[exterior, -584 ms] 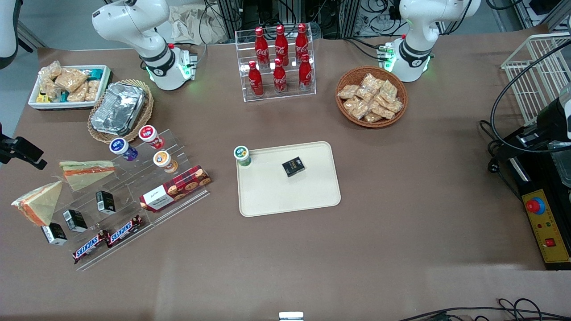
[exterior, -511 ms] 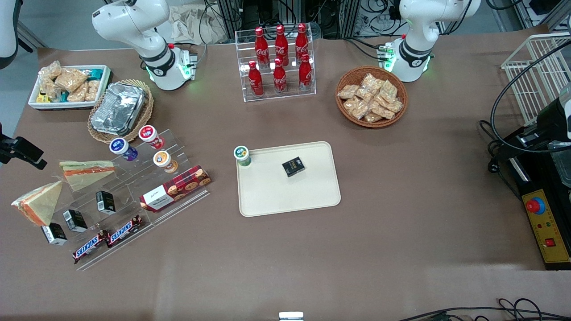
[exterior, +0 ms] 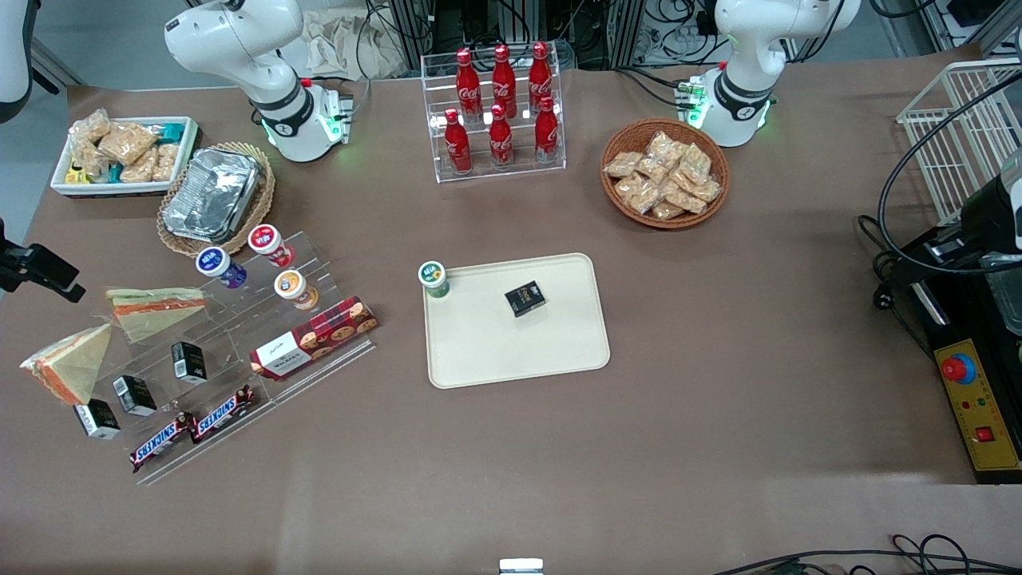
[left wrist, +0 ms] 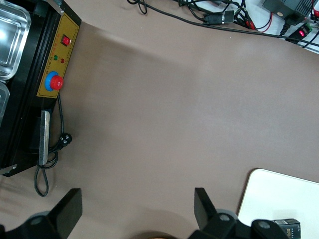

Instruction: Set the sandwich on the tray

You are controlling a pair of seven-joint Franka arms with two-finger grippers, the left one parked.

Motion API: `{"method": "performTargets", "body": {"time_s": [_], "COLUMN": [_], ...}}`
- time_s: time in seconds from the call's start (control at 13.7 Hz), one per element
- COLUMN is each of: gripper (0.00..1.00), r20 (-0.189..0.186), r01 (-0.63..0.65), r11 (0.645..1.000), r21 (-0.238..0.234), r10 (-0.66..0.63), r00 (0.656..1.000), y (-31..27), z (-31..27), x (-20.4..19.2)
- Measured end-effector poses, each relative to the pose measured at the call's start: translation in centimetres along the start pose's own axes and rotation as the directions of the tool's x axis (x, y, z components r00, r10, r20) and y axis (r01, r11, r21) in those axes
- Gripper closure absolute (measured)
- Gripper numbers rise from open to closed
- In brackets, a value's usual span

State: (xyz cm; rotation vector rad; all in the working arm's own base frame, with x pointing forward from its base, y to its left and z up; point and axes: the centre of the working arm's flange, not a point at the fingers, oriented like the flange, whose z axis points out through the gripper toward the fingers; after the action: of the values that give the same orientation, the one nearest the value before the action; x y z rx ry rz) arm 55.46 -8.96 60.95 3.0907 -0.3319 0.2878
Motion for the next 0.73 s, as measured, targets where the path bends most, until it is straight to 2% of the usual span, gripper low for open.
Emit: {"method": "performTargets", "body": {"time_s": [0.15, 0.36, 0.58, 0.73], "gripper": [0.0, 0.0, 0.0, 0.0], "r20": [-0.002, -0.002, 0.042, 0.056], "r01": [0.012, 0.007, 0.0, -0.017], "r11": [1.0, 1.0, 1.0, 0.999], "r21": [-0.022, -0.019, -0.022, -0.037], "r10": [-0.012, -0.007, 0.001, 0.019], "r00": [1.0, 1.0, 0.999, 0.998], "y": [0.1, 0.5, 1.3, 2.6], "z": [0.0, -0.4, -0.9, -0.7], "x": [0.0, -0.1, -1.0, -1.1]}}
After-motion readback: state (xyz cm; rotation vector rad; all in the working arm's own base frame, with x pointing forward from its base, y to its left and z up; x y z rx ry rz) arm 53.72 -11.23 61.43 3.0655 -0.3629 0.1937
